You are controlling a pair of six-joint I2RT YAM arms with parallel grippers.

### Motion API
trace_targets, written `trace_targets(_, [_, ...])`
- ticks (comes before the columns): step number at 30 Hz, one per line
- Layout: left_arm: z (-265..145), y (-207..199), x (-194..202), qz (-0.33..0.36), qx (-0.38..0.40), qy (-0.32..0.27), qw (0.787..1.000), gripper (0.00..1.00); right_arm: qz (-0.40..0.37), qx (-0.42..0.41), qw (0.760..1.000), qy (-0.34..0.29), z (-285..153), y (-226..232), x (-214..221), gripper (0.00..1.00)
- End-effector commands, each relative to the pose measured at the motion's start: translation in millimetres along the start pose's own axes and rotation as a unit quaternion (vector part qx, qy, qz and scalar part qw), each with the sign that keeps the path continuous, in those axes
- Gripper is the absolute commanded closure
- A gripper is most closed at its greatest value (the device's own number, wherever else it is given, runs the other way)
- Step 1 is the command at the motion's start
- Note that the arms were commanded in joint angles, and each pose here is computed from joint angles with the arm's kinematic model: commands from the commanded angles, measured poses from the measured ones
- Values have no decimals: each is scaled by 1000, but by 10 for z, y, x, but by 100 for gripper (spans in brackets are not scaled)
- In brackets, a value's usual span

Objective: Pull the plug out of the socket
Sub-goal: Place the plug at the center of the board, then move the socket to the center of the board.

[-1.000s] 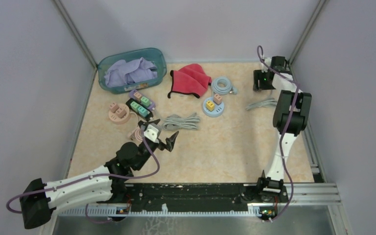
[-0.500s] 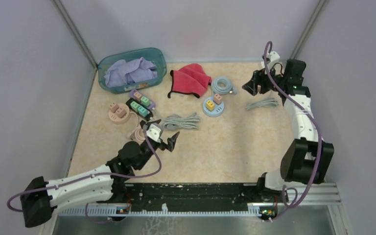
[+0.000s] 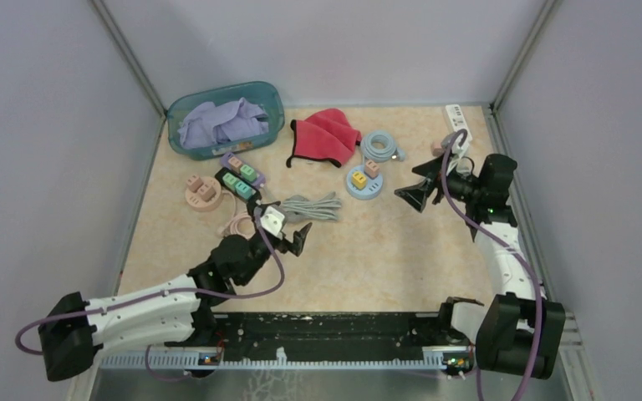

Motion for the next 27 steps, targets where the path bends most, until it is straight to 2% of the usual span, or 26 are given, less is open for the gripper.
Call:
trace_targets(1, [116,-54,-140,4,-3,2,1000,0,-74,-8,996,-45,-12,-50,-300,1])
trace_targets(4, [273,-77,-184,-10,2,30,1000,0,-70,-6,997,-37,-6,-70,-273,1])
trace_targets(10, [746,-71,-236,-140,119,71,980,0,-63,8,998,-25,-8,-102,-258,2])
trace_targets(15, [1409,12,-251,-179,177,123,960,0,-62,19,998,-13,-18,-126,-265,2])
trace_targets(19, [1961,236,-46,-211,180,191,942,2,-53,26,998,-1,-19,-155,-263,2])
trace_targets(24, [2427,384,83,-202,177,224,937,0,-49,34,998,14,-21,-195,-243,2])
trace_targets(27, [2566,378,73,-162,151,220,950,0,-48,38,998,20,-29,-215,-222,2])
Point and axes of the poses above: each gripper's point midway between its finger pads, its own z axis out along the fingers, its own y axis along the line the jaws close on, x = y × z, the point moved 9 cm from there along -z, back along the fingers, and after that the axes turned 15 degrees about -z, right-handed, at the moved point
